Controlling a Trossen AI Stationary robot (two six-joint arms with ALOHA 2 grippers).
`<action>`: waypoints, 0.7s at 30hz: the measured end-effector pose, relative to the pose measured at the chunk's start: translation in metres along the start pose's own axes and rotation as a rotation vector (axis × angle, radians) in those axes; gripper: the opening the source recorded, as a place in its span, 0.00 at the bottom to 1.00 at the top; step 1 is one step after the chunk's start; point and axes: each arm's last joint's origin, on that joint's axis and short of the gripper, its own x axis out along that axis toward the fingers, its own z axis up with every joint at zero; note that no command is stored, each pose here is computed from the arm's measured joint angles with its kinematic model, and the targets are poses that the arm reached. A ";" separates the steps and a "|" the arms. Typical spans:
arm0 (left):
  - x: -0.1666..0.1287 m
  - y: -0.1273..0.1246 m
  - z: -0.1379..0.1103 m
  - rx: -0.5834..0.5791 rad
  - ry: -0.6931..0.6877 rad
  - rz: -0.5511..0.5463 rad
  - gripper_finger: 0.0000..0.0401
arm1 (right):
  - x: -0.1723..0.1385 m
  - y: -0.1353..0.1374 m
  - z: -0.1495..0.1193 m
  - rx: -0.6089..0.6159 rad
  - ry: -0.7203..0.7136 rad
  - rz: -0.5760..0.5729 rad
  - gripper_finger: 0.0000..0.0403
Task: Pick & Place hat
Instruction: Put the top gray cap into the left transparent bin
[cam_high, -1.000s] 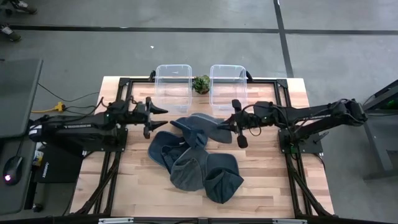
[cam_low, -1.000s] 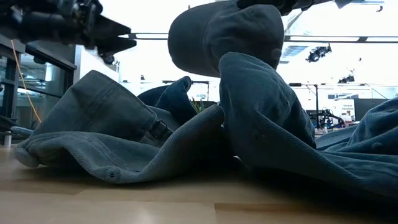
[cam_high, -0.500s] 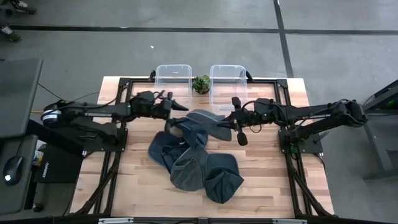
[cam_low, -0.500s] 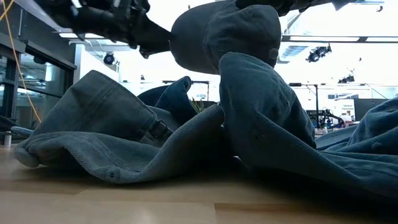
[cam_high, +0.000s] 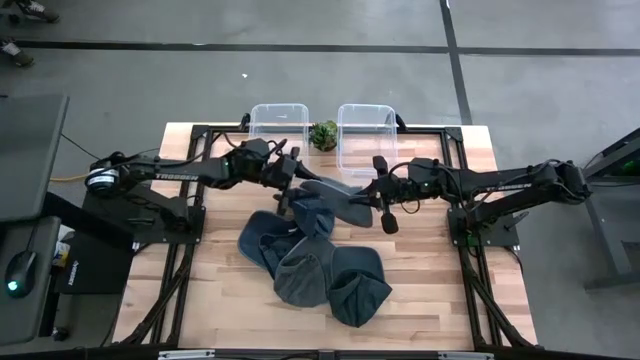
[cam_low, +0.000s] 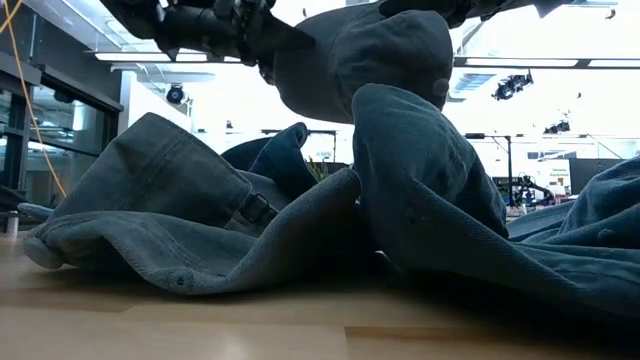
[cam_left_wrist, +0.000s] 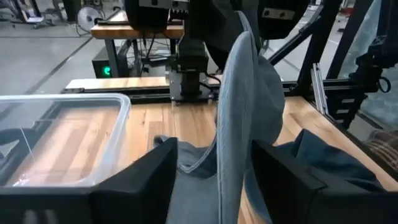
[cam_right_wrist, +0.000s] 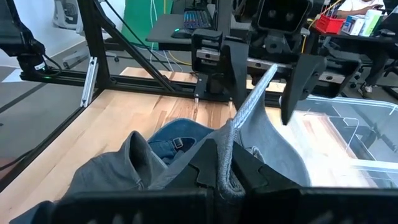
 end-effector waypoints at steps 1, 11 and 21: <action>0.000 0.000 -0.001 -0.003 0.007 0.000 0.40 | 0.000 0.000 0.000 0.000 0.001 0.000 0.02; 0.001 -0.006 -0.006 0.001 0.062 -0.052 0.02 | 0.000 0.000 -0.001 0.001 0.006 -0.009 0.02; 0.003 -0.011 -0.006 0.009 0.066 -0.029 0.01 | -0.001 -0.001 0.001 -0.001 -0.005 -0.036 0.32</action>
